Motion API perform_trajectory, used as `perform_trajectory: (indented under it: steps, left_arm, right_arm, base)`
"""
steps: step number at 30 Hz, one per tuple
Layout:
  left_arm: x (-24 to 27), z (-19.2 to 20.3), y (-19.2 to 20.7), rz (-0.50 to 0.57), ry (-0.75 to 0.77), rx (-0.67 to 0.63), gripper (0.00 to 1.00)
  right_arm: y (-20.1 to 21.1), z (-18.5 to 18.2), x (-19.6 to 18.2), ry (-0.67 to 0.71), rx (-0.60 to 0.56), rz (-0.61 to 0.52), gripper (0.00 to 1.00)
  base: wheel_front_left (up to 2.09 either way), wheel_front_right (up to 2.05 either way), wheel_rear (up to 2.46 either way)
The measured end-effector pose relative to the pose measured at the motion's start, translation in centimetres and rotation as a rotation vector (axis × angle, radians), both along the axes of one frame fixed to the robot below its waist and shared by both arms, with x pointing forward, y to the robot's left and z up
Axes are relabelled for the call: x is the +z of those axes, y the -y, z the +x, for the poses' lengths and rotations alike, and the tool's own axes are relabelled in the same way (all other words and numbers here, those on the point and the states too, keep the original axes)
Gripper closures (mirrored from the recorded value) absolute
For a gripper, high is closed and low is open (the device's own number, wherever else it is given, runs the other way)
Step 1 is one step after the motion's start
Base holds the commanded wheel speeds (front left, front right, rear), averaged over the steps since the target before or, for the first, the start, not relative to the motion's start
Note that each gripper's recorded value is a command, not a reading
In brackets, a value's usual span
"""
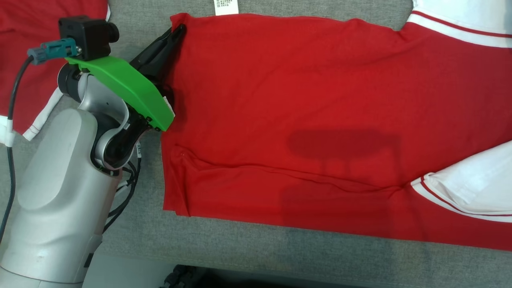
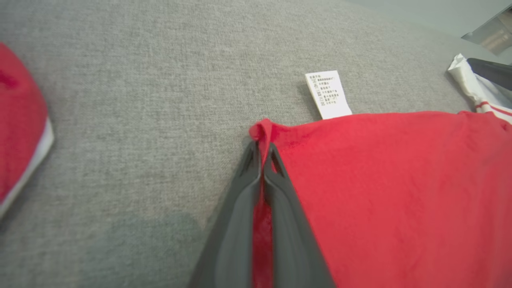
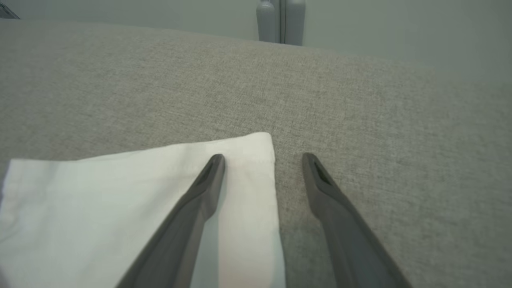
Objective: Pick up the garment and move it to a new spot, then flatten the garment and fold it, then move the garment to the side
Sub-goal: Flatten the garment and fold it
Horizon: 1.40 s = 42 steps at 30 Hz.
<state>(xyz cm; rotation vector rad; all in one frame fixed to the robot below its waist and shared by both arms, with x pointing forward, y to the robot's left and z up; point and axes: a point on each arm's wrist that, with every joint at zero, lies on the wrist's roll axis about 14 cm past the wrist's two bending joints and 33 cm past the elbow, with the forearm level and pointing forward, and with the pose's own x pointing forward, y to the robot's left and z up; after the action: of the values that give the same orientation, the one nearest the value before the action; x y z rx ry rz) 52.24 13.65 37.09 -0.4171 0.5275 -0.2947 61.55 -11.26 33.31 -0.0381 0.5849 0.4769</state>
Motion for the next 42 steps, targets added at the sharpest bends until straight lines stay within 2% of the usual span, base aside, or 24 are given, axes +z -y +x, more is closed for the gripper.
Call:
perform_trajectory:
  steps: [4, 5, 6, 7, 11, 12, 19, 24, 39, 42]
  left_arm:
    - [-0.1, 0.0, -0.5, 0.007, 0.007, 0.014, 1.0]
    - [-0.1, -0.1, -0.6, 0.008, 0.007, 0.015, 1.0]
    - [-0.1, -0.1, -0.6, 0.009, 0.008, 0.015, 1.0]
    - [-0.1, -0.1, -0.6, 0.009, 0.009, 0.015, 1.0]
    - [-0.1, -0.1, -0.7, 0.014, 0.015, 0.017, 1.0]
    - [-0.1, -0.2, -0.8, 0.017, 0.014, 0.016, 1.0]
    - [0.0, -0.1, -1.3, 0.035, 0.029, 0.01, 1.0]
    - [0.4, 0.1, -1.5, 0.034, 0.05, 0.016, 1.0]
    - [1.1, -0.1, -0.4, 0.011, 0.082, 0.0, 1.0]
    - [1.6, -0.1, -0.5, 0.011, 0.095, 0.001, 1.0]
  right_arm:
    - [-0.8, 0.6, -0.2, 0.0, 0.005, 0.014, 0.0]
    - [-0.9, 0.7, -0.3, -0.001, 0.004, 0.015, 0.04]
    - [-1.0, 0.7, -0.3, -0.003, 0.004, 0.015, 0.31]
    - [-1.1, 0.8, -0.3, -0.004, 0.009, 0.016, 0.45]
    - [-1.6, 0.6, -0.4, -0.012, 0.029, 0.021, 0.84]
    - [-1.9, 0.5, -0.5, -0.016, 0.035, 0.023, 1.0]
    - [-2.6, 0.3, 0.4, -0.005, 0.051, 0.043, 1.0]
    - [-3.0, 0.1, 2.2, 0.038, 0.052, 0.1, 1.0]
    - [0.1, -0.4, 8.3, 0.229, -0.013, 0.174, 1.0]
    - [0.4, -0.9, 8.6, 0.234, -0.017, 0.172, 1.0]
  base:
    - [0.0, 0.0, 0.0]
    - [0.0, 0.0, 0.0]
    - [0.0, 0.0, 0.0]
    - [0.0, 0.0, 0.0]
    - [0.0, 0.0, 0.0]
    - [0.0, 0.0, 0.0]
    - [0.0, 0.0, 0.0]
    - [0.0, 0.0, 0.0]
    - [0.0, 0.0, 0.0]
    - [0.0, 0.0, 0.0]
